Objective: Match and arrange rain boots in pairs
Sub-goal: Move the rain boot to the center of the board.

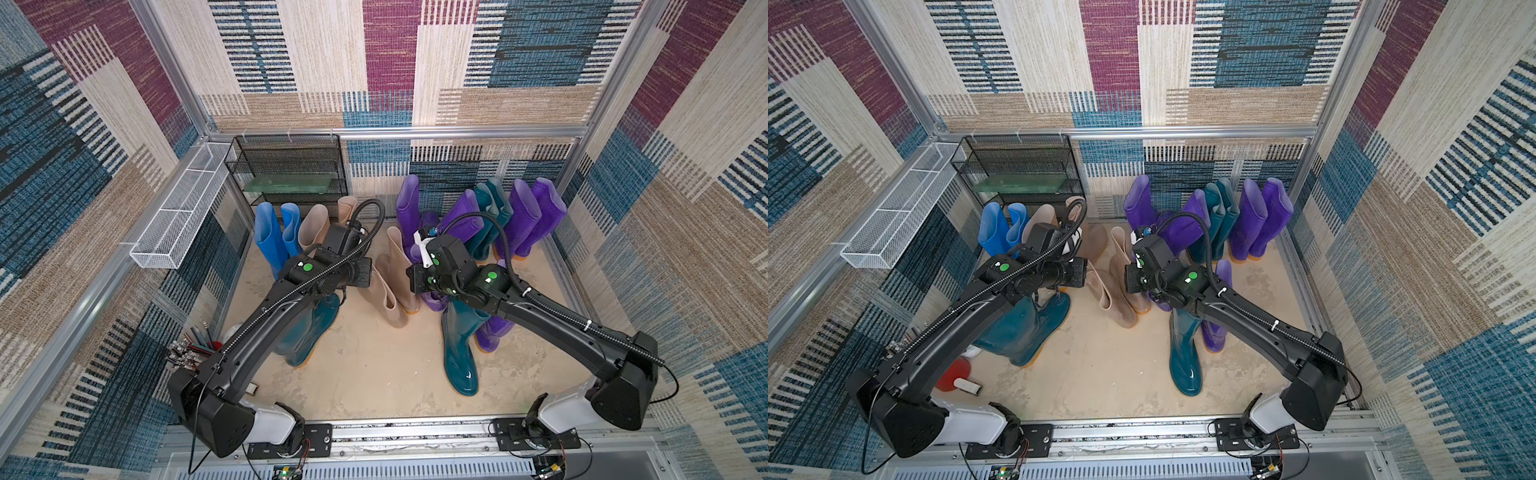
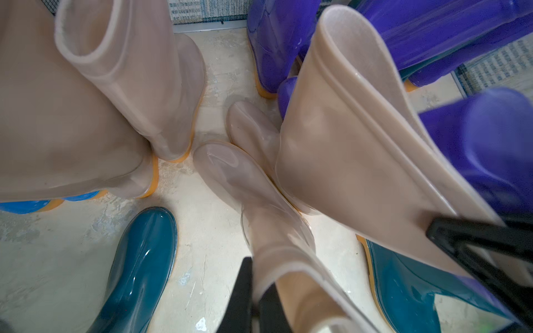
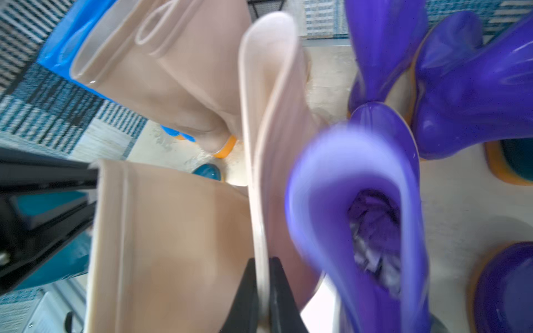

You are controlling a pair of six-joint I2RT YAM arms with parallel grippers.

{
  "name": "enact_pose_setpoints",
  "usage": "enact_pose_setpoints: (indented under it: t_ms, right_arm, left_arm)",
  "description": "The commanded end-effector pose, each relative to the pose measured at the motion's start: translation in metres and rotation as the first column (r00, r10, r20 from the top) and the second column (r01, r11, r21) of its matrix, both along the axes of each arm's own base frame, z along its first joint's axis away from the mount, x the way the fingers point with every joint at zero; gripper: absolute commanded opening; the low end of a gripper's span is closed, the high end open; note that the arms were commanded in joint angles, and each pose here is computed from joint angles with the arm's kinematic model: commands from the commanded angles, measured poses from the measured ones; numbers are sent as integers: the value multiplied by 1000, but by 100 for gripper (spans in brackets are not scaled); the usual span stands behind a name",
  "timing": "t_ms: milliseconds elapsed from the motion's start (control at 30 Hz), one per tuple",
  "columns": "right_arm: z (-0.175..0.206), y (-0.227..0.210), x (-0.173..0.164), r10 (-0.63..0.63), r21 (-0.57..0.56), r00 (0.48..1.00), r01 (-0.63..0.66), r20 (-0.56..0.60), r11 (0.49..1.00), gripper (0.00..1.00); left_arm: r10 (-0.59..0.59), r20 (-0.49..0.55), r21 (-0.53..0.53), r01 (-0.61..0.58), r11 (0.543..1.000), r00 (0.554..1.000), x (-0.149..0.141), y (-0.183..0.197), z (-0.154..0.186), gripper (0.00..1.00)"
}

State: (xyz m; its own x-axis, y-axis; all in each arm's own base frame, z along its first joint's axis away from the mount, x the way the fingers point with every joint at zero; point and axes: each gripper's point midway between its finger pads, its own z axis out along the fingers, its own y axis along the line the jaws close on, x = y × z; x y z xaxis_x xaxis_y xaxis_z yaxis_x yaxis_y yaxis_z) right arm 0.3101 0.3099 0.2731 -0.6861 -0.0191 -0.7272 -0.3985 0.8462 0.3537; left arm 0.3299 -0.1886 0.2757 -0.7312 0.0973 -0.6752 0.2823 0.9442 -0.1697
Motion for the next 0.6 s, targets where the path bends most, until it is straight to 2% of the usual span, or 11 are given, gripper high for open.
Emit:
enact_pose_setpoints:
  t_ms: [0, 133, 400, 567]
  right_arm:
    - [38, 19, -9, 35, 141, 997, -44, 62, 989, 0]
    - [45, 23, -22, 53, 172, 996, -65, 73, 983, 0]
    - [3, 24, -34, 75, 150, 997, -74, -5, 986, 0]
    - [-3, 20, -42, 92, 138, 995, -87, -27, 987, 0]
  left_arm:
    - [-77, 58, -35, 79, 996, 995, -2, -6, 22, 0]
    - [-80, 47, -14, 81, 997, 996, -4, 5, 24, 0]
    - [-60, -26, 3, 60, 998, 998, -3, 21, 1, 0]
    - [18, -56, -61, -21, 998, 998, -4, 22, 3, 0]
